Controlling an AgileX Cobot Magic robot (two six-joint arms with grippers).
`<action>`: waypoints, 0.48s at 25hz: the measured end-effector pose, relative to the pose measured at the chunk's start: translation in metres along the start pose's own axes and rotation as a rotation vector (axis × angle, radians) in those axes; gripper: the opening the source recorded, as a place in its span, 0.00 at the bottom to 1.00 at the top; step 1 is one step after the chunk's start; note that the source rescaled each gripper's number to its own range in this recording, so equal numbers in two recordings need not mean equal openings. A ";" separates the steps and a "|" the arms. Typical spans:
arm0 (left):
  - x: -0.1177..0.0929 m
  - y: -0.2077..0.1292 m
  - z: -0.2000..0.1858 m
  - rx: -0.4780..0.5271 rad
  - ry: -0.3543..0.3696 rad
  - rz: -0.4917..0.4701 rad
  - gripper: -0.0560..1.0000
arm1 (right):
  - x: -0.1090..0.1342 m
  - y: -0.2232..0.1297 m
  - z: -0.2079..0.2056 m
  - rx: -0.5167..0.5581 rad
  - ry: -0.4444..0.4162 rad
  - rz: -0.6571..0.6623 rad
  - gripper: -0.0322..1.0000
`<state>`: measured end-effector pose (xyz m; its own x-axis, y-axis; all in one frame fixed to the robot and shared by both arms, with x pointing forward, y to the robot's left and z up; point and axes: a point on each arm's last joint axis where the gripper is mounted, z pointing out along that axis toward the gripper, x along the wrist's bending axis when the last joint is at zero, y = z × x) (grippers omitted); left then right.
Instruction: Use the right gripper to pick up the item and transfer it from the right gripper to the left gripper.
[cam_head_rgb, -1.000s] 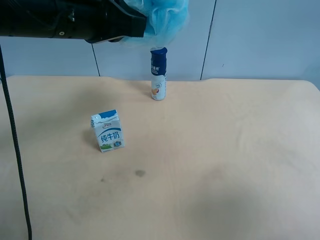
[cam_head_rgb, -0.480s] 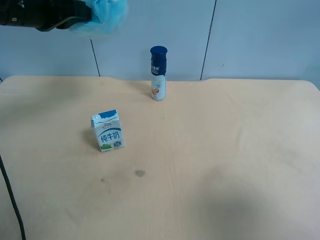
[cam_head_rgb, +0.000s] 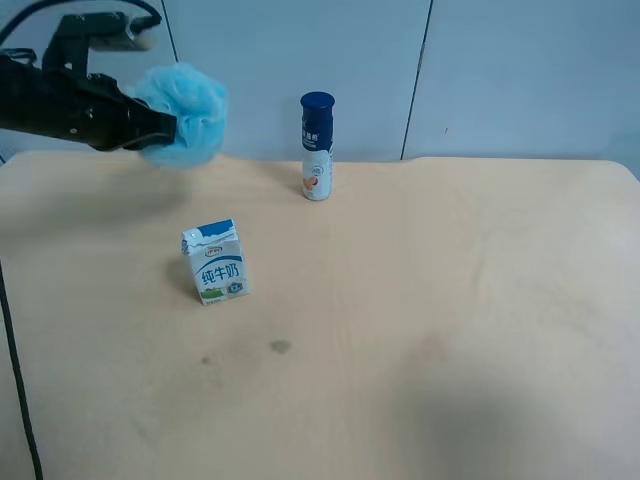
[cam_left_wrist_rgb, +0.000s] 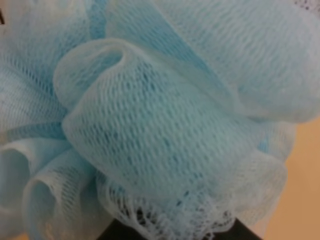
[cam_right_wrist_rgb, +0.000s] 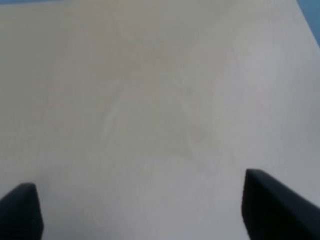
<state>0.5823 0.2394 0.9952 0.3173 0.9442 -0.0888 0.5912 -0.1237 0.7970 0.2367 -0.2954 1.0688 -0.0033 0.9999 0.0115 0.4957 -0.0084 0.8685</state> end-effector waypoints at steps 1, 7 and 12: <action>0.001 -0.004 0.005 0.019 -0.001 -0.004 0.05 | 0.000 0.000 0.000 0.000 0.000 0.000 0.88; 0.003 -0.017 0.020 0.073 -0.009 -0.014 0.05 | 0.000 0.000 0.000 0.000 0.000 0.000 0.88; 0.005 -0.025 0.029 0.103 -0.010 -0.021 0.05 | 0.000 0.000 0.000 0.000 0.000 0.000 0.88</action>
<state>0.5903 0.2382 0.9581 0.3111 0.9439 -0.1107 0.6709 -0.1356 0.7290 0.2367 -0.2954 1.0688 -0.0033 0.9999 0.0115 0.4957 -0.0084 0.8685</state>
